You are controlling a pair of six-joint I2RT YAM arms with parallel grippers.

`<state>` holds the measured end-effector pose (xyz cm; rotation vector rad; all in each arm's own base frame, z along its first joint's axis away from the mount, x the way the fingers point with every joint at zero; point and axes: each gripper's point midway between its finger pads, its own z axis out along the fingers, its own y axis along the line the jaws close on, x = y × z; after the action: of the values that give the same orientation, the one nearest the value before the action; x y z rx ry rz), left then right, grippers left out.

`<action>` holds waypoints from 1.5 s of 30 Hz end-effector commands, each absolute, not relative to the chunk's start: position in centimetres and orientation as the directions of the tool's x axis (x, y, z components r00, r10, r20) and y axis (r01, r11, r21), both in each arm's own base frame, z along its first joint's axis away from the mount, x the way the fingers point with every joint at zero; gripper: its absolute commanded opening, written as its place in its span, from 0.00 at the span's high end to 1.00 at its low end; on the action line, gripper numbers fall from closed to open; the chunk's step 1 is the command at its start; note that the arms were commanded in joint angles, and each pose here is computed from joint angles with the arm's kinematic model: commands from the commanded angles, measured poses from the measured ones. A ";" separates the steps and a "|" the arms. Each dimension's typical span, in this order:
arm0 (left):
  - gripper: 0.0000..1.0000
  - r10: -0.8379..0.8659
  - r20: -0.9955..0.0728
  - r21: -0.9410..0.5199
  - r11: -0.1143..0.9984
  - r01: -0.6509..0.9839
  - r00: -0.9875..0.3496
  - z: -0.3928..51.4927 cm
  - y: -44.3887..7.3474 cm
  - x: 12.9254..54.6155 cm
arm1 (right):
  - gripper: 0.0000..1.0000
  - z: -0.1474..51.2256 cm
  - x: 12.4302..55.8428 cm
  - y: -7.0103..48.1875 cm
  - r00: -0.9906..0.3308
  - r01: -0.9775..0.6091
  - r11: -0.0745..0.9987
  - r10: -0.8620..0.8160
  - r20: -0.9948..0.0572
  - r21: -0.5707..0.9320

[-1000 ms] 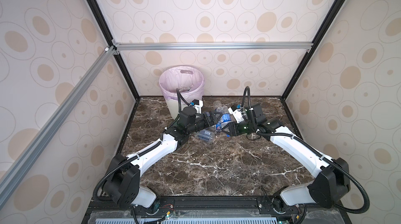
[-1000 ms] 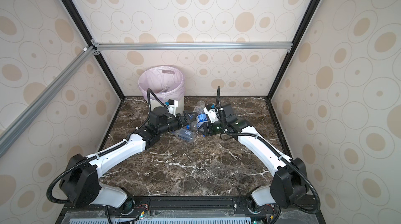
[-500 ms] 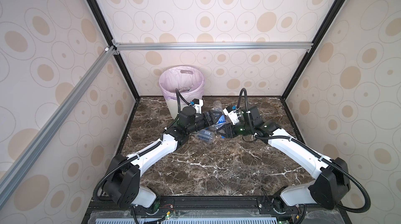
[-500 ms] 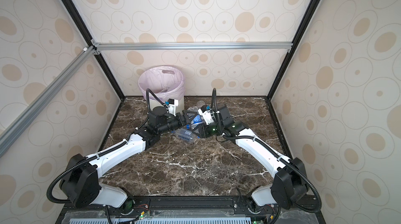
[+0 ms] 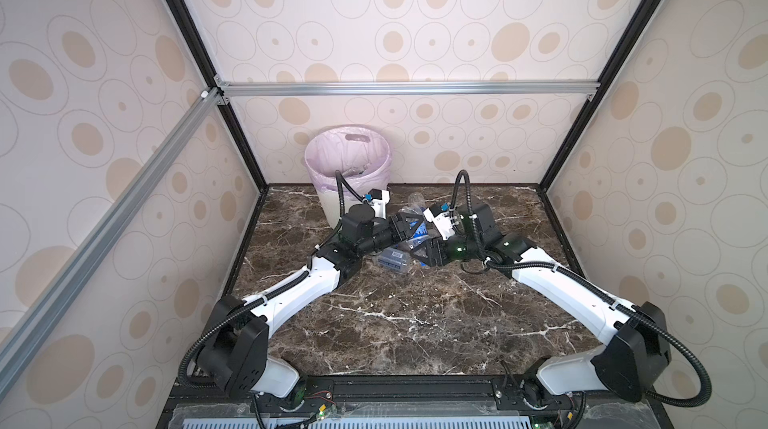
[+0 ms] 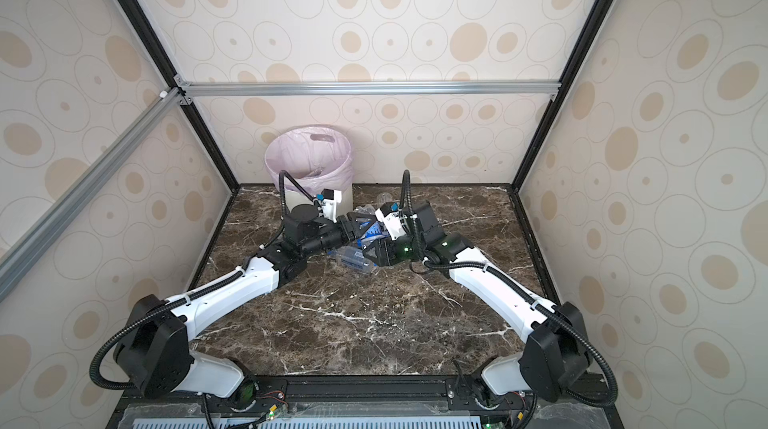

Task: Throw the plastic bottles in the bin
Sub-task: 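Close left gripper on the bottle's bottom end while right gripper opens, then carry the Pepsi-label bottle over the bin with left gripper while right gripper rises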

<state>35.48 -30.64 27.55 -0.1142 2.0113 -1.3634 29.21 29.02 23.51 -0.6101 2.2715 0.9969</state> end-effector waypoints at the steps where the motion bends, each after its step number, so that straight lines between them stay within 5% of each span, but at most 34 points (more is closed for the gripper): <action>1: 0.49 -0.462 -0.518 -0.836 0.450 0.313 -0.719 29.2 -29.6 35.8 | 0.30 25.9 29.5 29.3 -0.679 -0.642 0.602 -0.158 -0.716 0.476; 11: 0.51 -0.515 -0.568 -0.786 0.570 0.239 -0.642 31.4 -24.0 38.0 | 0.00 28.3 30.2 28.5 -0.628 -0.652 0.628 -0.133 -0.767 0.425; 28: 0.52 -0.465 -0.819 -0.557 0.786 0.268 -0.337 43.9 -16.2 41.6 | 0.00 38.9 35.3 28.7 -0.420 -0.630 0.672 0.127 -0.899 0.390; 45: 0.48 -0.347 -0.909 -0.294 0.926 0.235 0.231 61.4 -10.4 39.2 | 0.00 44.9 39.1 31.1 -0.272 -0.687 0.657 0.162 -0.948 0.310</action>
<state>41.75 -12.83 55.62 -0.1063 1.4551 -0.5062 38.67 30.80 44.34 -0.4208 1.6818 0.8842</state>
